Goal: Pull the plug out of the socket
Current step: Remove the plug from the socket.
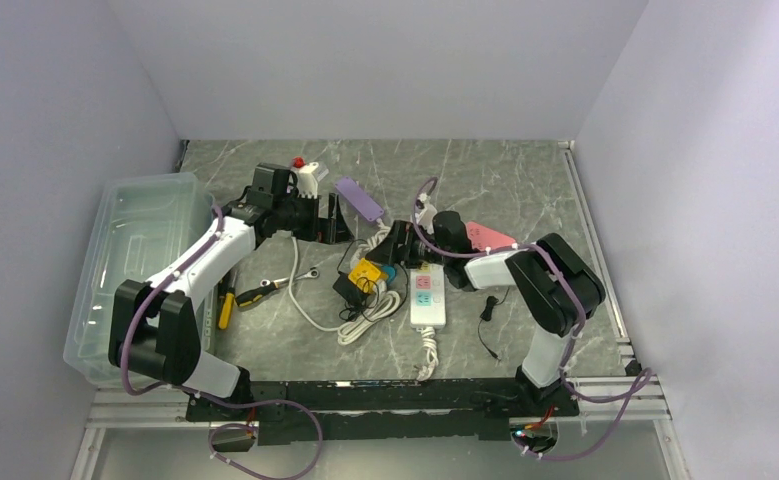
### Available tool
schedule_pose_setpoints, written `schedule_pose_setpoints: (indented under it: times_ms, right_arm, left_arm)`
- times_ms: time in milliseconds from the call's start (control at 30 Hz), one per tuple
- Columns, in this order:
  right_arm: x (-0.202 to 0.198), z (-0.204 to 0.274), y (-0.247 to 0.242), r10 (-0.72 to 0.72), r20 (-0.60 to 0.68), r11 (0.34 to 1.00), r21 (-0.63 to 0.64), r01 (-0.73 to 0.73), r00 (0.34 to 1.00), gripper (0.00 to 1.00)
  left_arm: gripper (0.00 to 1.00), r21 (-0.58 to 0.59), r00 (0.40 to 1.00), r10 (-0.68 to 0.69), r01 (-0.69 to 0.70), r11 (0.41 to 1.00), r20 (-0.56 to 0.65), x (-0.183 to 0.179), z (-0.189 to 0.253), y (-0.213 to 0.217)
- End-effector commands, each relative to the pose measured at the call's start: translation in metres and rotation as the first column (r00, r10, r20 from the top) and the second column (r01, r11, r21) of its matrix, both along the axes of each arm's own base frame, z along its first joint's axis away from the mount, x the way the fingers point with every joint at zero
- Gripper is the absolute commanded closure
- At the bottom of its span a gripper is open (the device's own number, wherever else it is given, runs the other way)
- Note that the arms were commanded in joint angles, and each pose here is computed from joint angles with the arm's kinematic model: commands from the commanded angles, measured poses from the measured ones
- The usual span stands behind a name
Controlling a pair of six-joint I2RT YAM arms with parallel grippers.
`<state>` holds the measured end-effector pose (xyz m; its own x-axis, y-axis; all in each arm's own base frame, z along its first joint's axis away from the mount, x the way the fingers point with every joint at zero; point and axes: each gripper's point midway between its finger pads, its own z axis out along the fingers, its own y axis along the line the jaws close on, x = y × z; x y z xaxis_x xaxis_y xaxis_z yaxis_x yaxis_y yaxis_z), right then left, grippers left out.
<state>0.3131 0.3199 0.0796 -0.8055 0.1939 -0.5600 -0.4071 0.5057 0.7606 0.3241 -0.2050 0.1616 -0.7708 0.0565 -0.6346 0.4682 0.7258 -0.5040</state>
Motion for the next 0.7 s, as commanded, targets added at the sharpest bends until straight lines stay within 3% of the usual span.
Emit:
schedule_pose_setpoints:
  times_ms: [0, 200, 333, 500, 667]
  right_arm:
    - [0.010, 0.023, 0.008, 0.007, 0.088, 0.998, 0.064, -0.013, 0.996, 0.08]
    - [0.010, 0.032, 0.001, -0.020, 0.148, 0.998, 0.064, 0.010, 0.989, 0.26]
    - [0.004, 0.047, 0.000, 0.006, 0.225, 0.995, 0.091, -0.027, 0.974, 0.59]
    - [-0.012, 0.074, -0.008, 0.020, 0.378, 0.991, 0.119, -0.069, 0.926, 0.77]
    - [-0.025, 0.090, -0.017, 0.023, 0.473, 0.991, 0.107, -0.084, 0.881, 0.87]
  left_arm:
    - [0.00, -0.022, 1.000, -0.019, 0.020, 1.000, 0.020, 0.001, 0.006, -0.004]
    - [0.00, -0.040, 0.999, -0.035, 0.036, 0.999, 0.009, 0.000, 0.005, -0.008]
    - [0.00, -0.071, 0.998, -0.067, 0.067, 0.995, 0.015, -0.004, 0.009, -0.013]
    - [0.00, -0.152, 0.990, -0.140, 0.138, 0.979, -0.002, -0.013, 0.013, -0.026]
    - [0.01, -0.202, 0.985, -0.165, 0.153, 0.967, -0.041, -0.015, 0.006, -0.033]
